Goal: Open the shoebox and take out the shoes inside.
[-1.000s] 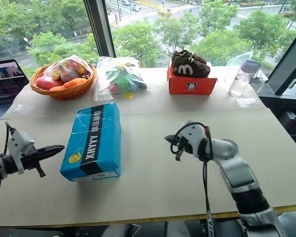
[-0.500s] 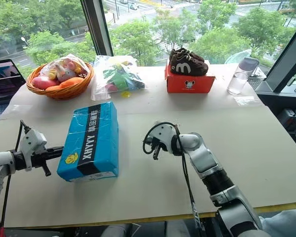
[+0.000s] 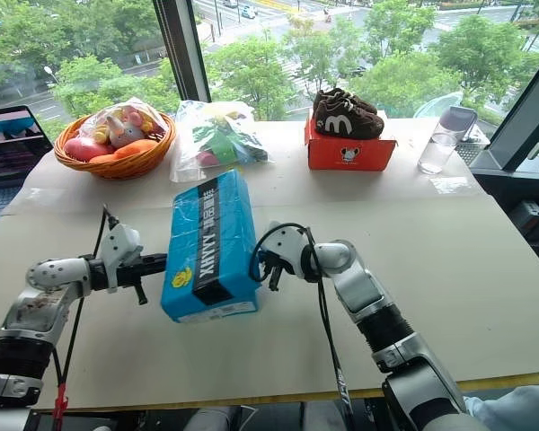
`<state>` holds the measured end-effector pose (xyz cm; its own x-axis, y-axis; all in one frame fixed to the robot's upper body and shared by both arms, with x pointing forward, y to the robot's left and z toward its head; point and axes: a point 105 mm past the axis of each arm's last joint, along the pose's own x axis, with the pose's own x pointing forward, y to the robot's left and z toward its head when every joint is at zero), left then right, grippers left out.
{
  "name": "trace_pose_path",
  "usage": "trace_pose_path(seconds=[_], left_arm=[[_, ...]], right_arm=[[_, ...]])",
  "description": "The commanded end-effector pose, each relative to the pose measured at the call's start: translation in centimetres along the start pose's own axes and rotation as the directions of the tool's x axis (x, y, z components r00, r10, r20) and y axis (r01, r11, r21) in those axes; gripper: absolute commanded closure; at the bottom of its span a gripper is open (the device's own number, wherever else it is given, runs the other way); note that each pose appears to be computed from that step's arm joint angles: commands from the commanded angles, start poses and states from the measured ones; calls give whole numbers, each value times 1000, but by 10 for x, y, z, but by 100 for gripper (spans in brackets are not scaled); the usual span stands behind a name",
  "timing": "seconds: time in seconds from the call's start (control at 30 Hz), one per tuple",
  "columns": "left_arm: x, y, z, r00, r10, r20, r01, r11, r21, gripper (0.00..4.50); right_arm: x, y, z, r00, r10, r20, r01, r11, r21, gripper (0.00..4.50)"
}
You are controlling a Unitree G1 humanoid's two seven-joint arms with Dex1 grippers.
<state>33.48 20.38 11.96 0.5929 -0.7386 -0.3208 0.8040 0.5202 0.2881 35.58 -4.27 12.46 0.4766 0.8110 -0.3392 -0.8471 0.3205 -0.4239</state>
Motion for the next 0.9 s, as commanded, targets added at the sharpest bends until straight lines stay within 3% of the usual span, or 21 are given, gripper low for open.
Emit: trace_pose_path(seconds=[0.03, 0.43, 0.67, 0.9], left_arm=[[23, -10, 19, 996, -71, 56, 68, 996, 61, 448], [56, -12, 26, 990, -102, 100, 92, 991, 93, 448], [44, -11, 31, 988, -72, 135, 62, 995, 74, 448], [9, -16, 24, 984, 74, 164, -71, 997, -22, 448]], right_arm=[[-13, -9, 15, 998, -40, 57, 41, 999, -19, 448], [-47, -19, -5, 994, -109, -21, 109, 994, 0, 448], [-45, -14, -13, 994, -101, -37, 102, 995, 18, 448], [-38, -14, -14, 995, -95, -23, 96, 995, 39, 448]])
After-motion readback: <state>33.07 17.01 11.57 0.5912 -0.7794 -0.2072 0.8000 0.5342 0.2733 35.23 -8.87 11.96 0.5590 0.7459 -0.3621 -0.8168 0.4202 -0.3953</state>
